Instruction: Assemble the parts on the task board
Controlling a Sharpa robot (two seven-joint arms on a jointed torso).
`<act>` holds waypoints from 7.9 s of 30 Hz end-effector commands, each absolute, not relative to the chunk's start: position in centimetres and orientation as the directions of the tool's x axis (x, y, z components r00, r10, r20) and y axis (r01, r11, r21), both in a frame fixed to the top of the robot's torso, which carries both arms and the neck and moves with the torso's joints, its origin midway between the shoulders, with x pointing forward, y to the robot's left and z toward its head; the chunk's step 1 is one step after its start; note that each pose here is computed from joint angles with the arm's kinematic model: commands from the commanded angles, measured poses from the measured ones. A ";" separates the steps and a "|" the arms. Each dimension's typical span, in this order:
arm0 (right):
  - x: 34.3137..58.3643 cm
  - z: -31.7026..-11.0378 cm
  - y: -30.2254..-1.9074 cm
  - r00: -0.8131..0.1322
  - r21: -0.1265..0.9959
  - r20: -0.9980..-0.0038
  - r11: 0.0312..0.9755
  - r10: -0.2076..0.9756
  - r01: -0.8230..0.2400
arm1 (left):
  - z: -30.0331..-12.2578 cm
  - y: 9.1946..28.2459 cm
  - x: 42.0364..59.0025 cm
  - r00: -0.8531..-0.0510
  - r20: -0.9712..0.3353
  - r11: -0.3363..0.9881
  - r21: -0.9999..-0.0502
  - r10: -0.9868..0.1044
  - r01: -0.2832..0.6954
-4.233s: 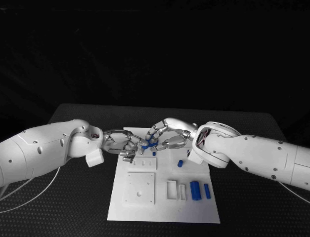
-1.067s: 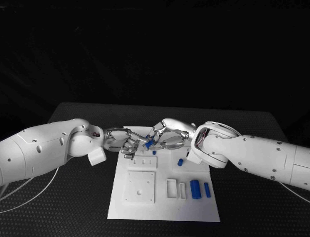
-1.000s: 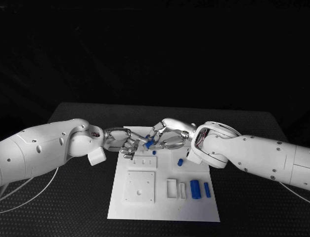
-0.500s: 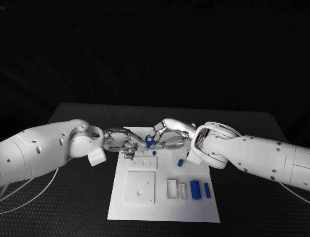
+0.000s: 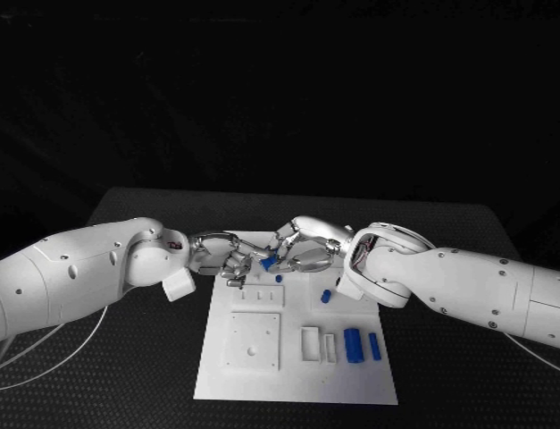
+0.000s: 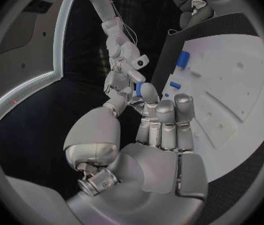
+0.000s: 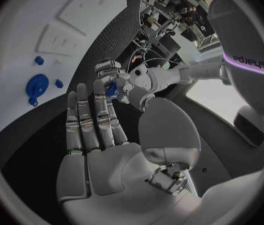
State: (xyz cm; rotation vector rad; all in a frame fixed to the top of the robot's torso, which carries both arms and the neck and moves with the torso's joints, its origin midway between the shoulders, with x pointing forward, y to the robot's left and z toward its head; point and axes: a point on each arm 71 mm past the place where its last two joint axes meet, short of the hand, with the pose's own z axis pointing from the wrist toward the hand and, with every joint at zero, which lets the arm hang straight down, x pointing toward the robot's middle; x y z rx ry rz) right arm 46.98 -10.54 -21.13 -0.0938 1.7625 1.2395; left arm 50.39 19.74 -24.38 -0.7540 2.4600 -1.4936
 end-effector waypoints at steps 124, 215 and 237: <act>51.0 -21.8 -17.6 -0.455 0.690 -0.717 0.632 0.529 -0.352 | -24.8 21.0 52.3 -0.708 -0.341 0.686 -0.674 -0.618 -0.274; 56.3 -19.2 -22.3 -0.334 0.689 -0.721 0.677 0.607 -0.258 | -25.2 14.3 51.4 -0.822 -0.549 0.952 -0.306 -0.147 0.034; 56.3 -19.2 -22.3 -0.333 0.688 -0.722 0.678 0.606 -0.258 | -25.0 14.2 52.2 -0.851 -0.516 0.968 -0.249 -0.097 0.041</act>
